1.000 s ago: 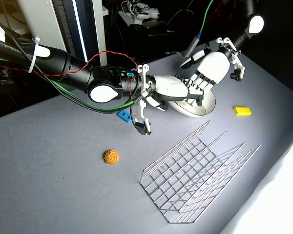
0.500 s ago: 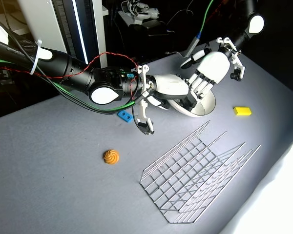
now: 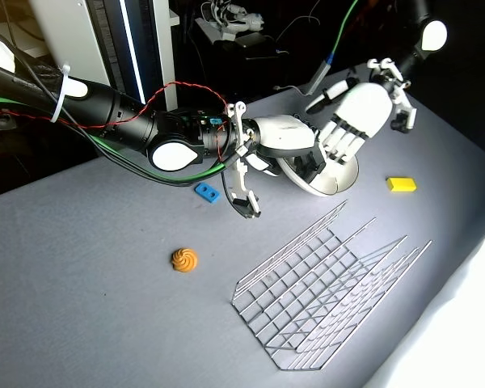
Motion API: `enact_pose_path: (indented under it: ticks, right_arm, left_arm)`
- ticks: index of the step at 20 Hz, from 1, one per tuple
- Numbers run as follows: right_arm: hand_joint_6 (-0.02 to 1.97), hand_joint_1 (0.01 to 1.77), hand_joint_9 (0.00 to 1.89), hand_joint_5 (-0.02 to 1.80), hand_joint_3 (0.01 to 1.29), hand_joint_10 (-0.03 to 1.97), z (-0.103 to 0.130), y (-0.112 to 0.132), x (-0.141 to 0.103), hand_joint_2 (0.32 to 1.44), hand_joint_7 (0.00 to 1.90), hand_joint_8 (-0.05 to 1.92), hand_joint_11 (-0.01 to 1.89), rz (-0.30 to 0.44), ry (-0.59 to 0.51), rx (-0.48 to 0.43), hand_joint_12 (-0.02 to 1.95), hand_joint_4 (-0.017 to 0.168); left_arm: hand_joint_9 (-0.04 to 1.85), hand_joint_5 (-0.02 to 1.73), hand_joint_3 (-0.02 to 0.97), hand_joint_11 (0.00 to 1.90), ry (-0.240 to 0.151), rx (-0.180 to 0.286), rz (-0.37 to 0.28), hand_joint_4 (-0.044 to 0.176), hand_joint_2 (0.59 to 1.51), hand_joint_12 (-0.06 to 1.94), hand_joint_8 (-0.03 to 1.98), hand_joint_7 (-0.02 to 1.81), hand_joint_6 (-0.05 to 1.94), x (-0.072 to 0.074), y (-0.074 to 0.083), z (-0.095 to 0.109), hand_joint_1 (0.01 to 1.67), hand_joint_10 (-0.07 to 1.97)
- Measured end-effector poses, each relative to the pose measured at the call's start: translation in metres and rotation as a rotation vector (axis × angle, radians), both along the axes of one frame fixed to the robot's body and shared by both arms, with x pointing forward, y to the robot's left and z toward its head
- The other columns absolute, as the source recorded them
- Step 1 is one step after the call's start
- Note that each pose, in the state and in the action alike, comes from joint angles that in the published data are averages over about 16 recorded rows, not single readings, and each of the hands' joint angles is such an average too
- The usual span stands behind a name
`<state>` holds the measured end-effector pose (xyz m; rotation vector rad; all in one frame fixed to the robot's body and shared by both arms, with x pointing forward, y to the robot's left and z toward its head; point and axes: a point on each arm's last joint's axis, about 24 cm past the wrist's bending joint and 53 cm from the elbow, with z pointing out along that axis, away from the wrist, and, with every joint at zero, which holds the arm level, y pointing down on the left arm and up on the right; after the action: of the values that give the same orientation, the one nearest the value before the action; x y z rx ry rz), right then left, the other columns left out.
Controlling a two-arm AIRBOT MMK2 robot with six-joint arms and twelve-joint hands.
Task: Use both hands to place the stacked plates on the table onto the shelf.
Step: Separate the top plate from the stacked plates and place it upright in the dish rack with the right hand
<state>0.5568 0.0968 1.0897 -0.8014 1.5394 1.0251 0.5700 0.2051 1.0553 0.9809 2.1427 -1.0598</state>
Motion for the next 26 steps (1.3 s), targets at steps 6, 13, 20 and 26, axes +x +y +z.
enact_pose_path:
  ticks: [6, 13, 20, 26]
  right_arm:
    - [0.84, 1.13, 1.11, 0.85, 0.01, 0.75, 0.018, -0.002, -0.008, 1.01, 0.98, 0.86, 0.88, 0.010, -0.007, 0.019, 1.28, -0.003]
    - [0.87, 1.17, 1.13, 0.91, 0.01, 0.75, 0.051, -0.011, -0.022, 1.01, 1.05, 0.89, 0.90, 0.023, -0.035, 0.039, 1.25, -0.002]
    - [0.90, 1.19, 1.16, 0.93, 0.01, 0.72, 0.100, -0.027, -0.027, 1.01, 1.09, 0.91, 0.92, 0.012, -0.057, 0.076, 1.20, -0.001]
    - [0.92, 1.19, 1.16, 0.92, 0.01, 0.71, 0.146, -0.044, -0.011, 1.01, 1.10, 0.93, 0.93, -0.027, 0.013, 0.136, 1.19, -0.003]
  left_arm:
    - [0.02, 0.06, 0.018, 0.02, -0.032, -0.017, 0.054, 0.000, 1.184, 0.01, 0.00, 0.04, 0.02, 0.019, 0.019, 0.026, 0.02, 0.02]
    - [0.02, 0.05, 0.018, 0.02, -0.049, -0.014, 0.097, 0.000, 1.187, 0.01, 0.00, 0.04, 0.01, 0.028, 0.044, 0.043, 0.02, 0.02]
    - [0.02, 0.05, 0.018, 0.02, -0.059, -0.001, 0.117, 0.000, 1.188, 0.01, 0.00, 0.04, 0.01, 0.031, 0.059, 0.049, 0.02, 0.02]
    - [0.02, 0.05, 0.018, 0.02, -0.063, 0.007, 0.125, 0.000, 1.188, 0.01, 0.00, 0.03, 0.01, 0.033, 0.065, 0.049, 0.02, 0.02]
